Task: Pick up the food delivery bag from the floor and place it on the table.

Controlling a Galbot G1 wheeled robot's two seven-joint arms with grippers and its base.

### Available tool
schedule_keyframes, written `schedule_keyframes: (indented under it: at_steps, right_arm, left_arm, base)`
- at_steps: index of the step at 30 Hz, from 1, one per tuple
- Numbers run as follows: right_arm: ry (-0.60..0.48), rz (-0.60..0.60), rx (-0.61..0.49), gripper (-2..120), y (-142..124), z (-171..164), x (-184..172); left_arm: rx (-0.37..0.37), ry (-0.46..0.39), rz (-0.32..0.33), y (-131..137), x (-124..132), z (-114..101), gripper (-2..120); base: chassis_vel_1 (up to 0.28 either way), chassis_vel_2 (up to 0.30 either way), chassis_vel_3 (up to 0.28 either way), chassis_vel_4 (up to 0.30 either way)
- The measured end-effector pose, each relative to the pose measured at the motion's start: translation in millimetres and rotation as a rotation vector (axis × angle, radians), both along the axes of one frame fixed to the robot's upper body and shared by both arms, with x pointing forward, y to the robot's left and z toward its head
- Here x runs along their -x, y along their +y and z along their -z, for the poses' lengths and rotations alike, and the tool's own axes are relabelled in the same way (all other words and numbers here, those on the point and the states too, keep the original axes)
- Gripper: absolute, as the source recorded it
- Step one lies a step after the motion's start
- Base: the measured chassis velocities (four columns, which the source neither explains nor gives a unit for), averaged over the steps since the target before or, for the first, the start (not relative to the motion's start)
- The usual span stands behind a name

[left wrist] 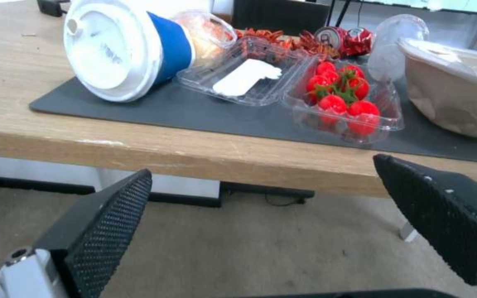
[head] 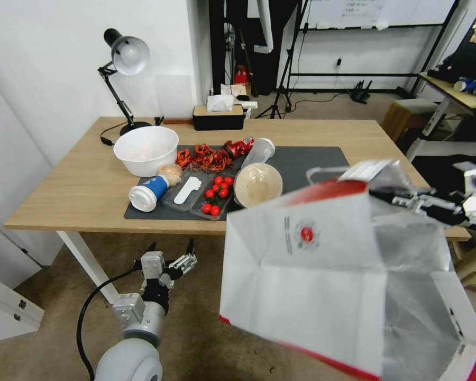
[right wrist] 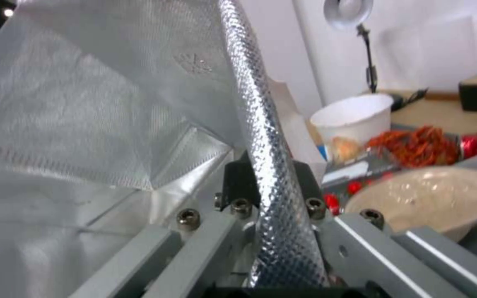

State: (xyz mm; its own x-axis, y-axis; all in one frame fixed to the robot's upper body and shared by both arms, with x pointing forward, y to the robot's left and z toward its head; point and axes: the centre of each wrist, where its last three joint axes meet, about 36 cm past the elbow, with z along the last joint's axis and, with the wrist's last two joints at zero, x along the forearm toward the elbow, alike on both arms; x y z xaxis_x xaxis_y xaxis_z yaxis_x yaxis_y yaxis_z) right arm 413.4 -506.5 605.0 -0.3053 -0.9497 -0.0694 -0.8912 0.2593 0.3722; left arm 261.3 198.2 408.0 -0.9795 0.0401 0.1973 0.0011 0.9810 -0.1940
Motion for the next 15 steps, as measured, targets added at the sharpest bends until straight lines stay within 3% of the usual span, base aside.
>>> schedule_keyframes:
  at_steps: [2,4,8,11,15]
  right_arm:
    - [-0.005,0.01,-0.014,0,-1,-3,0]
    - [-0.02,0.068,-0.125,0,3,-10,2]
    - [-0.031,0.115,-0.175,0,6,-14,3]
    - [-0.032,0.212,-0.278,0,17,-23,5]
    - [-0.046,0.267,-0.309,0,23,-32,7]
  left_arm:
    - [-0.001,0.0,0.0,0,0,0,100]
    - [-0.006,0.004,-0.003,0,2,1,100]
    - [-0.007,0.004,-0.004,0,2,2,100]
    - [-0.008,0.004,-0.005,0,2,2,100]
    - [-0.01,0.005,-0.007,0,2,2,100]
  base:
    - [0.0,0.0,0.0,0.0]
    - [0.0,0.0,0.0,0.0]
    - [0.0,0.0,0.0,0.0]
    - [0.0,0.0,0.0,0.0]
    - [0.0,0.0,0.0,0.0]
